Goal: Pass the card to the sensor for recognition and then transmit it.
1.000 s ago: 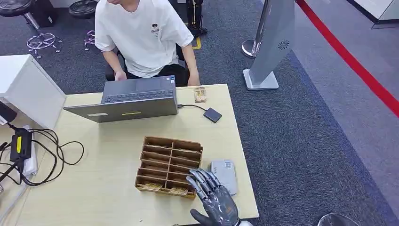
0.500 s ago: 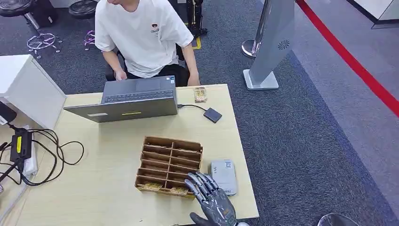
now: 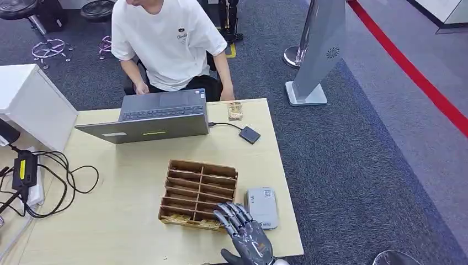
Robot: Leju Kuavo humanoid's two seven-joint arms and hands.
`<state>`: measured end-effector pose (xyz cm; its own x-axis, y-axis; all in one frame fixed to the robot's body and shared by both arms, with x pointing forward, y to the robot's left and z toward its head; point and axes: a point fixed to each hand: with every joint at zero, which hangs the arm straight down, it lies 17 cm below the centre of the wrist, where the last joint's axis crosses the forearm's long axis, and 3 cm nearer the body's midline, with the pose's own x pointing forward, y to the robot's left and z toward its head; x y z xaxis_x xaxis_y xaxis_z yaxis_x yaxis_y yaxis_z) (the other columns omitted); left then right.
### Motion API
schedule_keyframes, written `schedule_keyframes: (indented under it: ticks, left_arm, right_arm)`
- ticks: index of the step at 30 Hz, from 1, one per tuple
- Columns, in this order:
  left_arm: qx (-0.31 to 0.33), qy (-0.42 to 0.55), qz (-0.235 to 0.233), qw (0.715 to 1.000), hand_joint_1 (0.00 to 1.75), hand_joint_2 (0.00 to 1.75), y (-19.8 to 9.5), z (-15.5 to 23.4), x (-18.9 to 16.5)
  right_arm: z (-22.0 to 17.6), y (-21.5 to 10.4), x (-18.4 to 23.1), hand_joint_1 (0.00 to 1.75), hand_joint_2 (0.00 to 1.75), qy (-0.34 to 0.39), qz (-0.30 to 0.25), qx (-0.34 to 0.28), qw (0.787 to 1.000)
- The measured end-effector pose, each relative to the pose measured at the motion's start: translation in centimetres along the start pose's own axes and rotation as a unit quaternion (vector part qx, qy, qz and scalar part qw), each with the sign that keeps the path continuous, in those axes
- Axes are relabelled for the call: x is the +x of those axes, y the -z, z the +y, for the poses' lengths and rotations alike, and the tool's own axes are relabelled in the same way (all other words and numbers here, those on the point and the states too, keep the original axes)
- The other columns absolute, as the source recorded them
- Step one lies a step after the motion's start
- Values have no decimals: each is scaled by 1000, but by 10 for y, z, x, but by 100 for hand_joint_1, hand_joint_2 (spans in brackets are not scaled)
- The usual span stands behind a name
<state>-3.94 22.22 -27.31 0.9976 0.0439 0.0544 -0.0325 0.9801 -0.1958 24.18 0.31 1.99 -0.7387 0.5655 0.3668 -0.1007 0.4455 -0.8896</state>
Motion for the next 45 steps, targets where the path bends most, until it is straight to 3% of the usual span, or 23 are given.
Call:
schedule_keyframes:
  ticks: [10, 11, 12, 17, 45]
  left_arm:
    - [-1, 5, 1, 1000, 0, 175, 0, 1, 0]
    - [-1, 5, 1, 1000, 0, 175, 0, 1, 0]
    - [-1, 5, 1, 1000, 0, 175, 0, 1, 0]
    - [-3, -1, -1, 1000, 0, 175, -1, 1, 1]
    - [-1, 5, 0, 1000, 0, 175, -1, 4, 1]
  right_arm:
    - [-13, 19, -9, 0, 175, -8, 6, -20, 1000]
    - [-14, 21, -9, 159, 175, -8, 6, -22, 1000]
    - [-14, 22, -9, 175, 175, -8, 6, -23, 1000]
    - [-20, 26, -20, 175, 175, 11, 40, -37, 998]
    - [-14, 18, -19, 175, 175, 13, 34, -28, 999]
